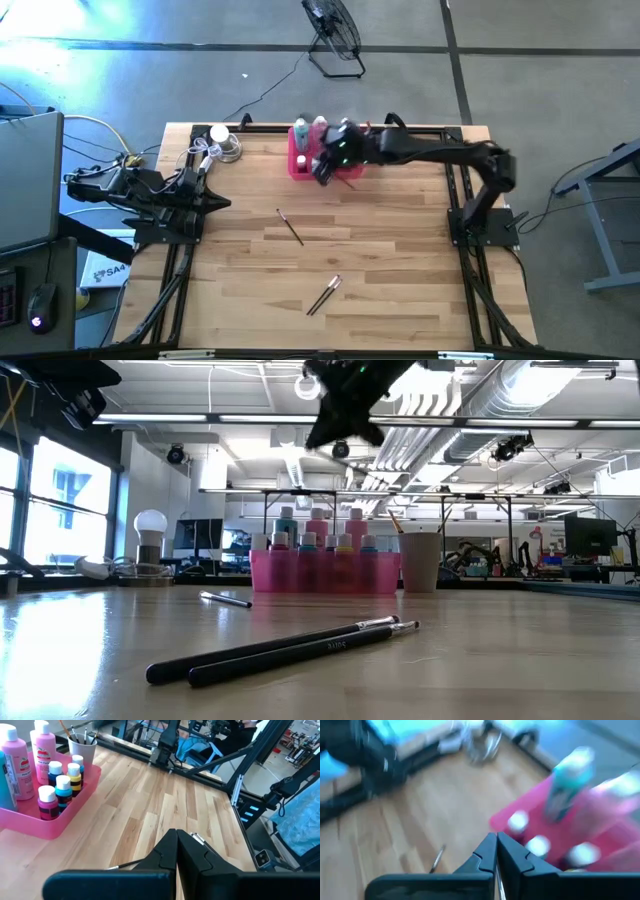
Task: Pick & Place Paint Supplies
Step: Put the silver paintbrush into the white cup
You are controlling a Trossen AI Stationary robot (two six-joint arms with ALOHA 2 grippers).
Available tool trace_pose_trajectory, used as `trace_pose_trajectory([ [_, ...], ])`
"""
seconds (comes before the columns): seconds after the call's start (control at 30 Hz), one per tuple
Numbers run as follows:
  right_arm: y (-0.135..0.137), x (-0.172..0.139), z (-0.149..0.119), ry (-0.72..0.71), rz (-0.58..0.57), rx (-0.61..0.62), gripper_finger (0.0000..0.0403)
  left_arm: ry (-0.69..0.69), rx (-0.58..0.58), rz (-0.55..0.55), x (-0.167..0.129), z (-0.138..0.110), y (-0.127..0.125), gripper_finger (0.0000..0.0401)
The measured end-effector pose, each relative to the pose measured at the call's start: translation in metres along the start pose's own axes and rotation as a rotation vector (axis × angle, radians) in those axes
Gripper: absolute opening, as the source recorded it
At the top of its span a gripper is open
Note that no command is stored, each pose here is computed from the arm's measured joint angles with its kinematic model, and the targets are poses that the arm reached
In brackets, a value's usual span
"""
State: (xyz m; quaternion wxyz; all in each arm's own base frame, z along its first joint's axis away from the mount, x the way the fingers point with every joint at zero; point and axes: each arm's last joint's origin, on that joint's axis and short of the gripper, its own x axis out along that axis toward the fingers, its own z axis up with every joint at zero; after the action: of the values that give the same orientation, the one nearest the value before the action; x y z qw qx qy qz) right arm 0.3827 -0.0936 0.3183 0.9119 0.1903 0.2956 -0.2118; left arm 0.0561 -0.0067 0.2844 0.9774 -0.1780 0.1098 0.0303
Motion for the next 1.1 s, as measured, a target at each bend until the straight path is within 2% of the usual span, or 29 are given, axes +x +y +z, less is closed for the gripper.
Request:
trace_pose_trajectory([
  [0.27, -0.019, -0.094, 0.035, -0.304, -0.174, 0.019, 0.0003, 0.014, 0.004, 0.006, 0.000, -0.001, 0.001, 0.0000],
  [0.4, -0.026, -0.135, 0.041, -0.430, -0.283, 0.055, 0.0003, 0.014, 0.005, 0.007, 0.000, -0.001, 0.001, 0.0000],
  [0.53, -0.028, -0.162, 0.041, -0.506, -0.395, 0.078, 0.0003, 0.014, 0.010, 0.006, 0.000, -0.001, 0.001, 0.0000],
  [0.67, -0.022, -0.167, 0.033, -0.490, -0.442, 0.105, 0.0003, 0.017, 0.011, 0.007, 0.000, -0.002, 0.001, 0.0000],
  [0.8, -0.013, -0.157, 0.013, -0.357, -0.489, 0.119, 0.0003, 0.031, 0.012, -0.007, 0.000, -0.003, 0.001, 0.0000],
  [0.93, -0.004, -0.140, -0.005, -0.311, -0.667, 0.109, 0.0003, 0.043, 0.039, -0.004, 0.000, -0.004, 0.001, 0.0000],
  [1.1, -0.013, -0.117, -0.004, -0.305, -0.812, 0.080, 0.0003, 0.021, 0.098, 0.062, 0.000, -0.003, 0.003, 0.0000],
])
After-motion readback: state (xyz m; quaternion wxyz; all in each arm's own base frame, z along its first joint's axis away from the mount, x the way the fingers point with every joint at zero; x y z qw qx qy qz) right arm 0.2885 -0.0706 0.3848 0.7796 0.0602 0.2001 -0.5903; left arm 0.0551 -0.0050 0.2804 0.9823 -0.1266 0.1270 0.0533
